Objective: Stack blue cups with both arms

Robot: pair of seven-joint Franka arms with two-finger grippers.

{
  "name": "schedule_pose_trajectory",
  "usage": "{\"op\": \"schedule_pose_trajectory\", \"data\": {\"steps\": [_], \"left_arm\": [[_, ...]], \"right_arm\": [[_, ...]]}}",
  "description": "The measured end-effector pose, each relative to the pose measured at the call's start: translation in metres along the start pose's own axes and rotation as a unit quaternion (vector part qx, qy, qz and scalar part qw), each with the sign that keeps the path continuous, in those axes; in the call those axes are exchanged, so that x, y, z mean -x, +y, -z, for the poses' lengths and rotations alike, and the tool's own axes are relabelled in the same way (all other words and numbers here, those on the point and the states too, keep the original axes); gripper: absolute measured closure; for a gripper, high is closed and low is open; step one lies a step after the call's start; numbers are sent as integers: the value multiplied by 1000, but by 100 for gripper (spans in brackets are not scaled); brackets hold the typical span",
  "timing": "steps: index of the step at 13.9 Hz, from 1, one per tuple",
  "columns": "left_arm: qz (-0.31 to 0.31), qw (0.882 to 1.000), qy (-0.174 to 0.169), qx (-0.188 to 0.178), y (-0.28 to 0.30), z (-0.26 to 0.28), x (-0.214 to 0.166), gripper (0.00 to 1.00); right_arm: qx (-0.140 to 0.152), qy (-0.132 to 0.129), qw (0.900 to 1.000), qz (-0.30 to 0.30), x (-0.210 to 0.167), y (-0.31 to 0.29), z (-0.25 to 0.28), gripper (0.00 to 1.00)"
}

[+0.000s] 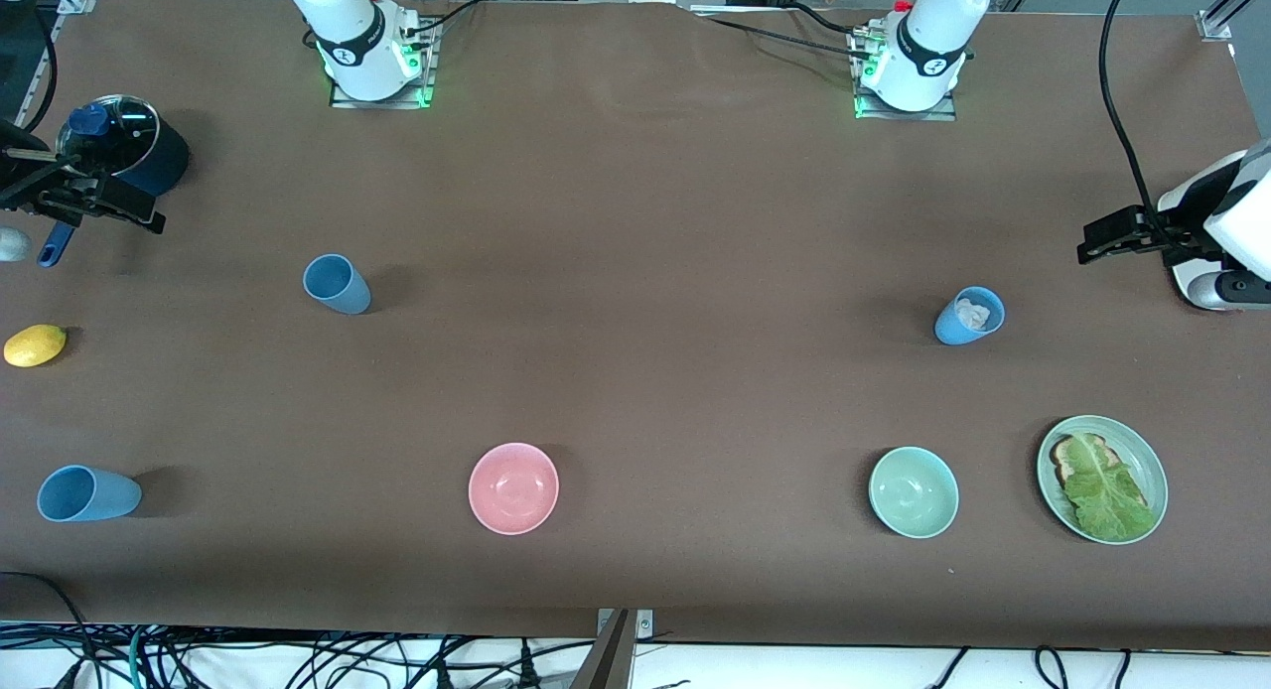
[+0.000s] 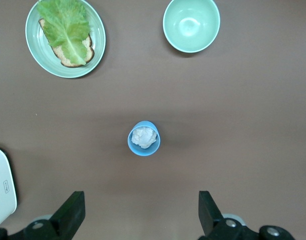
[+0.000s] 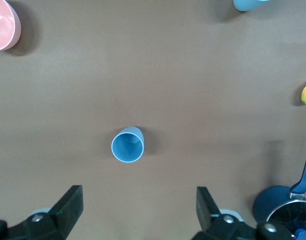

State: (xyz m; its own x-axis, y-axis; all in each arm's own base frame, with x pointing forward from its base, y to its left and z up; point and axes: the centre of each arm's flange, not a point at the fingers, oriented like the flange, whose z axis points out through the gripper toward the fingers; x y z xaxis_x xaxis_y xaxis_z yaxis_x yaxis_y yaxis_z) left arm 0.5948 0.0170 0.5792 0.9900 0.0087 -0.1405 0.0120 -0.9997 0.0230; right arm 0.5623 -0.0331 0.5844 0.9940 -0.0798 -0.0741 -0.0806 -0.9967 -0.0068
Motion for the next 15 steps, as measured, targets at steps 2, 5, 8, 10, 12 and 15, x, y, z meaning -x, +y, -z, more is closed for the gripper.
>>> {"op": "schedule_pose_trajectory", "data": {"steps": [2,5,8,10,12,15], "left_arm": [[4,1000,-12,0,-8,-14,-3,0],[-19,1000,-8,0,-29,-47,-16,0],[-22,1000,-22,1,-45,-84,-25,0],[-25,1000,-18,0,-45,-110,-34,0],[-29,1000,-12,-1,-45,-139,-39,0],[-30,1000,-4,1,-42,-176,-39,0]], "right_arm": [[0,0,1000,0,0,0,0,0],[0,0,1000,0,0,0,0,0],[0,-2,1000,0,0,0,-1,0],[0,-10,1000,1,-2,0,-8,0],[1,-32,1000,1,-9,0,-26,0],[1,-90,996,3,-25,0,-79,0]]}}
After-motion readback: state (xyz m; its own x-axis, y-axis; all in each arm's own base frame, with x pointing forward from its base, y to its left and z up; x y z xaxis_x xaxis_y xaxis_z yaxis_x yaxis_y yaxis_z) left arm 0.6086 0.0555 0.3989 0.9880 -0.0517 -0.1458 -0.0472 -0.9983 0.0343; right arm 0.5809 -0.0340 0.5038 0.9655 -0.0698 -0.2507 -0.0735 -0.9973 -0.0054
